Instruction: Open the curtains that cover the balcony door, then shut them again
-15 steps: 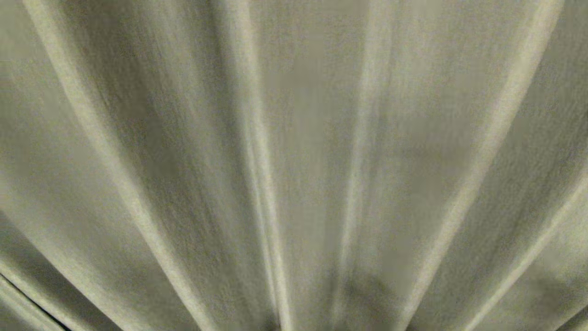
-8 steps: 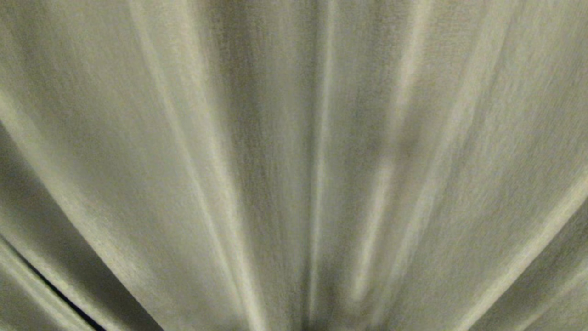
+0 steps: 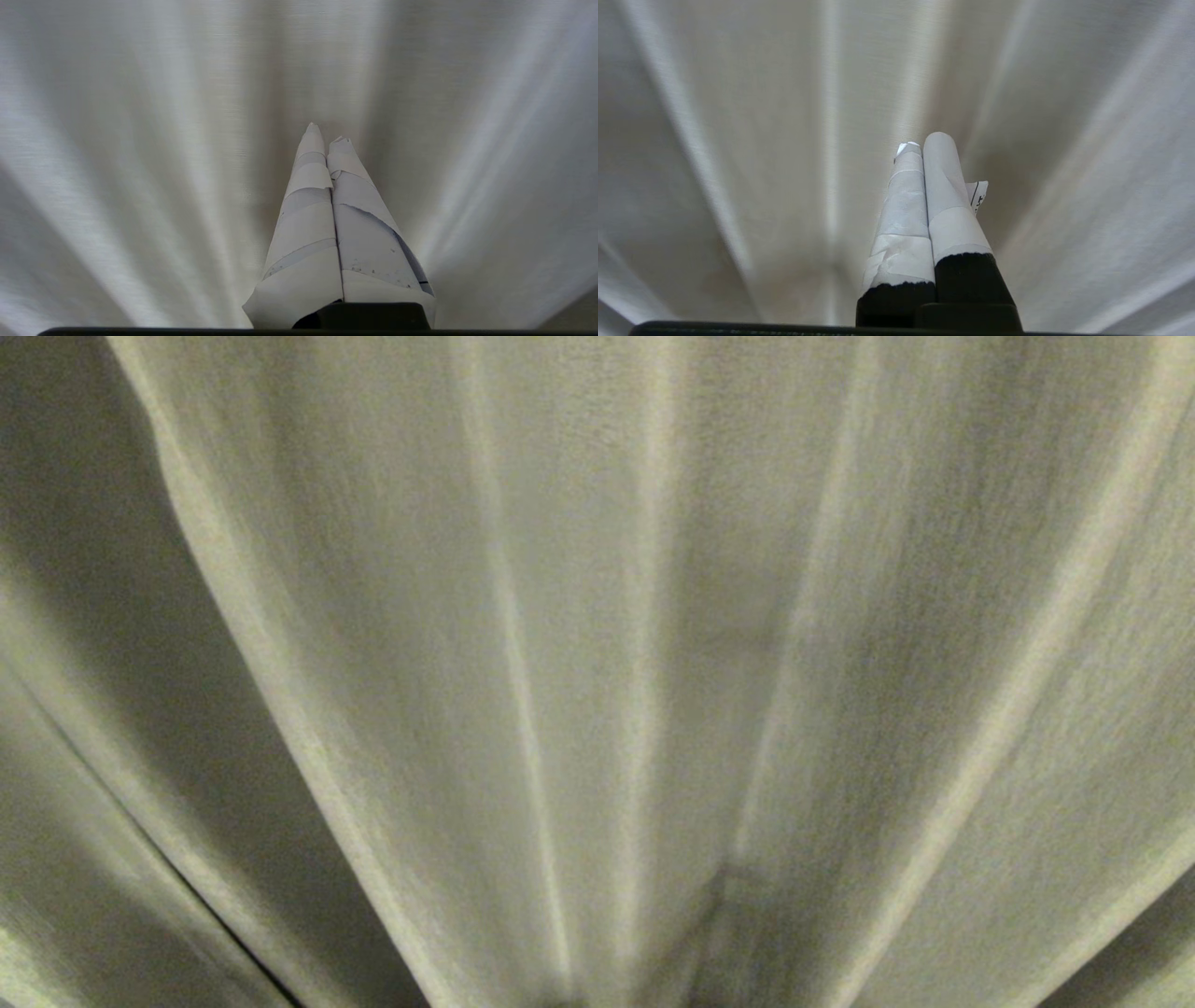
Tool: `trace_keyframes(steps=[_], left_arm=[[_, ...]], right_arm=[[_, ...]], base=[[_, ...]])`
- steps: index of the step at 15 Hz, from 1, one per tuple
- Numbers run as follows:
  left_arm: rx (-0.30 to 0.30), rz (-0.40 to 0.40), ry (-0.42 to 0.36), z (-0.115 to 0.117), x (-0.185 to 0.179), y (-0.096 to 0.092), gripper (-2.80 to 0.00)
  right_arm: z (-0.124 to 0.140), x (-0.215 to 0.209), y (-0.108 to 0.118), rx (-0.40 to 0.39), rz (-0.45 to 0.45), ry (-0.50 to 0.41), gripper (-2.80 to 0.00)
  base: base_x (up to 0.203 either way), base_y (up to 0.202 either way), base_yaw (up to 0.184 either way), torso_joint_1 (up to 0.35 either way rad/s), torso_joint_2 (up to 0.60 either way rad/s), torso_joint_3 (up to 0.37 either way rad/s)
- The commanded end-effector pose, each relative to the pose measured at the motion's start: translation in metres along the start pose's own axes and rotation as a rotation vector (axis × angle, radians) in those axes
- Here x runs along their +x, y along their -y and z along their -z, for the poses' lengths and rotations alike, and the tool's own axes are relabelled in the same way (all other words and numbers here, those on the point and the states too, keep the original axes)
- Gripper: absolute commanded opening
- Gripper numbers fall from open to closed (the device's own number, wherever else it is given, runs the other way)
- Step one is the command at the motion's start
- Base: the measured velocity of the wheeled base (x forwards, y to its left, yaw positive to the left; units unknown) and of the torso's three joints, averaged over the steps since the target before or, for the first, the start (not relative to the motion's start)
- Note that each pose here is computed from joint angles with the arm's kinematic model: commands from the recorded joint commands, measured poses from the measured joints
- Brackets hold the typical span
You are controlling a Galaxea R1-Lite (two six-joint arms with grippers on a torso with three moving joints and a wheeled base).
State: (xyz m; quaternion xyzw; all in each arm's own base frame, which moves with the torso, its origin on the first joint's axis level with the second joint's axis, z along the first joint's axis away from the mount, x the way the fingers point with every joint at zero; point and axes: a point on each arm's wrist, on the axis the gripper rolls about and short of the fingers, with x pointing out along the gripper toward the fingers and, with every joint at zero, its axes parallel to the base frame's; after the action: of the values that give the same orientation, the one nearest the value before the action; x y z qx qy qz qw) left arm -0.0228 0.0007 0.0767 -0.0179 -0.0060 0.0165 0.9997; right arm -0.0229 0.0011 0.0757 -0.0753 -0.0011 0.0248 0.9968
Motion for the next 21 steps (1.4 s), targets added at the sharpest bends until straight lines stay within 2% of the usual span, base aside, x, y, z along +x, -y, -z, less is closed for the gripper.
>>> trace_keyframes(steps=[1, 21], left_arm=[[0.0, -0.001, 0.001, 0.0, 0.0, 0.0, -2.8], [0.002, -0.001, 0.001, 0.0, 0.0, 0.0, -2.8]], right_arm=[[0.0001, 0.0, 0.0, -0.001, -0.001, 0.0, -2.8], [0.0001, 0.0, 0.0, 0.004, 0.001, 0.0, -2.8]], base=[[0.0, 0.193, 0.002, 0.002, 0.0, 0.007], [0.0, 0.191, 0.001, 0.003, 0.0, 0.002]])
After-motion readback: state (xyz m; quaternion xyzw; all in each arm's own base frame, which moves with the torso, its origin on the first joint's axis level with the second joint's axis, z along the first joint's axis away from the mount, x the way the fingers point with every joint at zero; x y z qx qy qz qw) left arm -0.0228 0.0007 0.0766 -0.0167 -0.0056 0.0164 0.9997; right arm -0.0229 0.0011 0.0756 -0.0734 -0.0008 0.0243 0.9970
